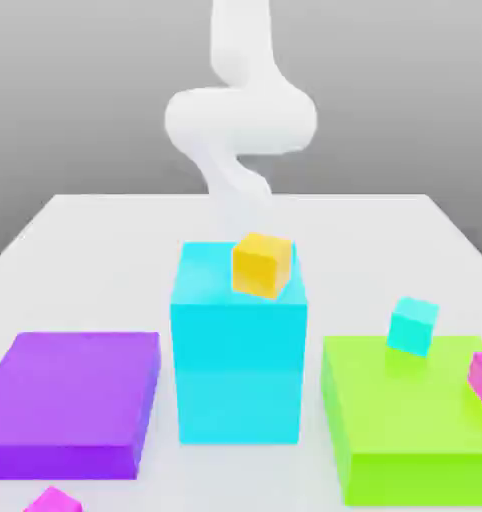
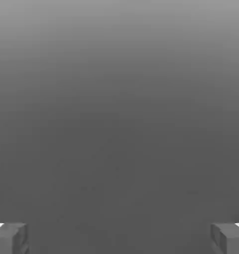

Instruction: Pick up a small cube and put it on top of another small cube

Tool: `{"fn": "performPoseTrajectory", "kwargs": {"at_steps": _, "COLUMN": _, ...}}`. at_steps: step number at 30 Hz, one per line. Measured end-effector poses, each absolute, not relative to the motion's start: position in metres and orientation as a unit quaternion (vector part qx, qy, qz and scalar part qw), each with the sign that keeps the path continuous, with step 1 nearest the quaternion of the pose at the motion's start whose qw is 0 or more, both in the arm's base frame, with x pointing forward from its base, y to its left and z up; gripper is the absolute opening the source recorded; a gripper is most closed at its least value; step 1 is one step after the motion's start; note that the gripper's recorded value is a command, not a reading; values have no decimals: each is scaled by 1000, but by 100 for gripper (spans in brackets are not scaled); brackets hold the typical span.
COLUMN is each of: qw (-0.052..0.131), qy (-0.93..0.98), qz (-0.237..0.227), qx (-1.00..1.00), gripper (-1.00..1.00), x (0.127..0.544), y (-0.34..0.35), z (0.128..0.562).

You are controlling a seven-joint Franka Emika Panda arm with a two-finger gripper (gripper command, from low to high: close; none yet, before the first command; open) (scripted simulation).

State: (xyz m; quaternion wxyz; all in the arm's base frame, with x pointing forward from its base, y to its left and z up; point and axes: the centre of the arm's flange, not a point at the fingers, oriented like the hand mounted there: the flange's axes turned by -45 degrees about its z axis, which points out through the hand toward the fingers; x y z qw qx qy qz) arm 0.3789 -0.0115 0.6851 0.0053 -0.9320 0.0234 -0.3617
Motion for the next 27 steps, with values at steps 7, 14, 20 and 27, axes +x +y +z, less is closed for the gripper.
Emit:
{"fn": "performPoseTrajectory", "kwargs": {"at_steps": 7, "qw": 10, "qy": 75, "qz": -282, "qx": -957, "gripper": 0, "x": 459, "y": -50, "z": 598}}
{"fn": "performPoseTrajectory", "kwargs": {"at_steps": 14, "qw": 12, "qy": 128, "qz": -202, "qx": -971, "gripper": 0, "x": 514, "y": -95, "z": 493}}
{"fn": "performPoseTrajectory", "kwargs": {"at_steps": 20, "qw": 10, "qy": 180, "qz": -132, "qx": -975, "gripper": 0, "x": 537, "y": -140, "z": 393}}
{"fn": "performPoseTrajectory", "kwargs": {"at_steps": 27, "qw": 5, "qy": 229, "qz": -50, "qx": -972, "gripper": 0, "x": 538, "y": -180, "z": 269}}
